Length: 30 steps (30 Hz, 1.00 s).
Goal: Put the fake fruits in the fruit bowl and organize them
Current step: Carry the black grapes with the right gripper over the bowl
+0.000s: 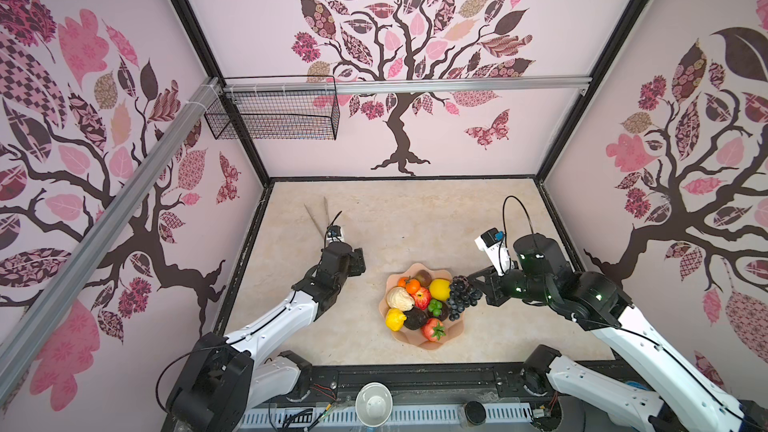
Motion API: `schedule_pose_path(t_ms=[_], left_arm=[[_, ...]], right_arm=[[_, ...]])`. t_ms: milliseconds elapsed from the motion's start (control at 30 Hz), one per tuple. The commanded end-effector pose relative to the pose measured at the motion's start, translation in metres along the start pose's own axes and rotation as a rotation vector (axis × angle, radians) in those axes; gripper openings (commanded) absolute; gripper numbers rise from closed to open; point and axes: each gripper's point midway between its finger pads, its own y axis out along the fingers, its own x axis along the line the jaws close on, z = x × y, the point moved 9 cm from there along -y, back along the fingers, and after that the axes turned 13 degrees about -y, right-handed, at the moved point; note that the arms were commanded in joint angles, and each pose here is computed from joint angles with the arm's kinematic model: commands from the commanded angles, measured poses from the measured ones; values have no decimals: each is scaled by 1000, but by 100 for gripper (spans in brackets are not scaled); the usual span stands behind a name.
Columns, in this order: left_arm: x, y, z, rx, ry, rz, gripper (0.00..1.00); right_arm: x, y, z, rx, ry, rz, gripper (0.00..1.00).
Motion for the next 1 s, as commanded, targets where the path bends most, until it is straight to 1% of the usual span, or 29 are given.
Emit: schedule_pose_path(t_ms=[0,133,300,500,667,833,967], left_arm=[[5,3,4,-4,5,-19,74],[5,4,5,0,6,-22,74],[6,5,5,-5,7,-28,75],[6,6,6,1,7,-31,75],[6,6,5,-3,6,-31,75],[6,5,5,-8,5,-30,75],[6,4,5,-8,5,-30,75]], right_arm=[[2,-7,-2,-29,8,0,0],[2,-1,5,7,13,-17,0],[7,6,15,82,12,-94,0],[15,3,19,94,3,-134,0],[17,7,23,101,17,-156,0],[20,20,26,103,47,-194,0],[23,32,31,124,47,-203,0]])
